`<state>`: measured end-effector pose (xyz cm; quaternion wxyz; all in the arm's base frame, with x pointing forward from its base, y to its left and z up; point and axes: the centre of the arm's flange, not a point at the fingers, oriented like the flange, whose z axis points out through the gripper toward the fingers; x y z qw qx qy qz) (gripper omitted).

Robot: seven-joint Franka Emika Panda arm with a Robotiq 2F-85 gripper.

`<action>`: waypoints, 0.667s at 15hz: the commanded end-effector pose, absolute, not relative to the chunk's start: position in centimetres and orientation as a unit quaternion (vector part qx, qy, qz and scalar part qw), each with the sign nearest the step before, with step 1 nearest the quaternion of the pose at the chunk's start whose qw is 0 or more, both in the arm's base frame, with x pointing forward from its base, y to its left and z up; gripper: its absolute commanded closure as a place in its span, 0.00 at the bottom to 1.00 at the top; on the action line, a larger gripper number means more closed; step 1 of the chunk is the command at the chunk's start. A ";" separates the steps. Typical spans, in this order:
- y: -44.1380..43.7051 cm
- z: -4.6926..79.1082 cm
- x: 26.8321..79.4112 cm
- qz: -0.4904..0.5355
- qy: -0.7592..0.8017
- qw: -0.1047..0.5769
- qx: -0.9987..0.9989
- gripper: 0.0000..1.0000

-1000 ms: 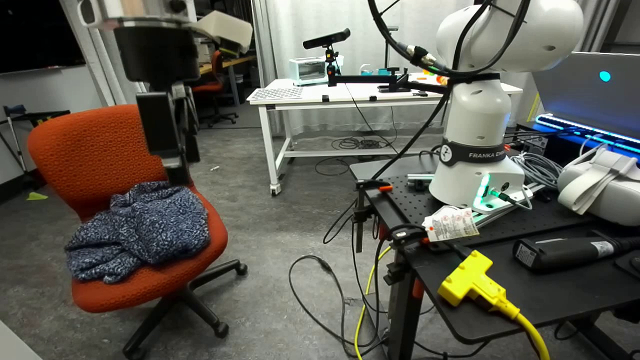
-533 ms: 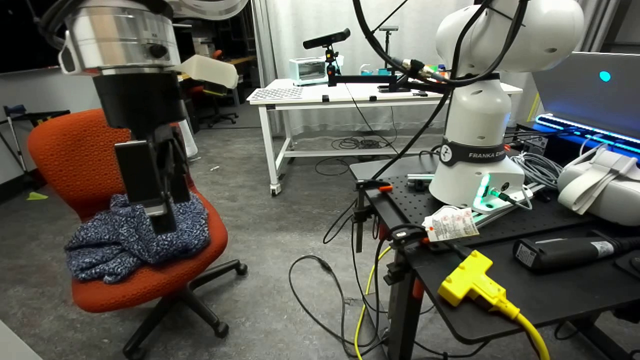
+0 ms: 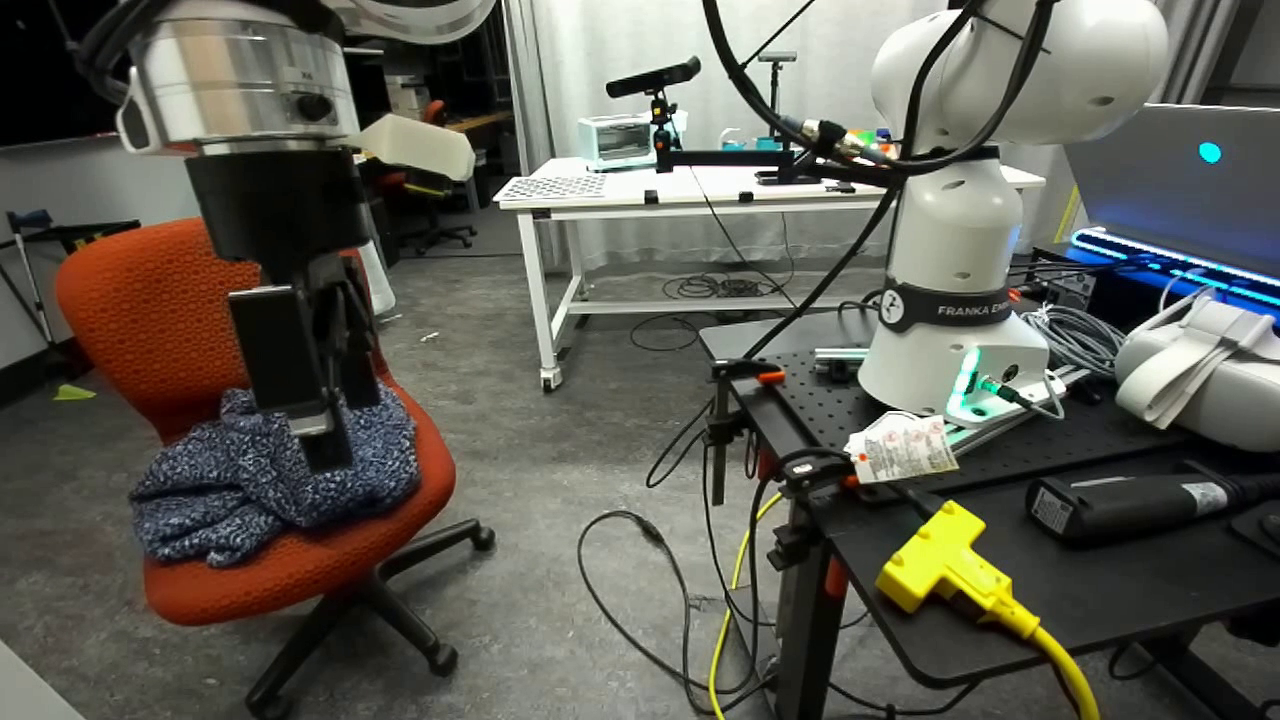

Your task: Open the top drawer of the bottom cabinet.

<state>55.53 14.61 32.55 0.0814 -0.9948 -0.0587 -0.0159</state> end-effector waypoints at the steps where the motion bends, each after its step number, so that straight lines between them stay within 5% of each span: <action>1: 14.4 30.2 55.4 -0.016 -0.055 0.096 -0.994 0.00; 10: 13.6 25.1 55.7 -0.002 -0.035 0.117 -0.992 0.00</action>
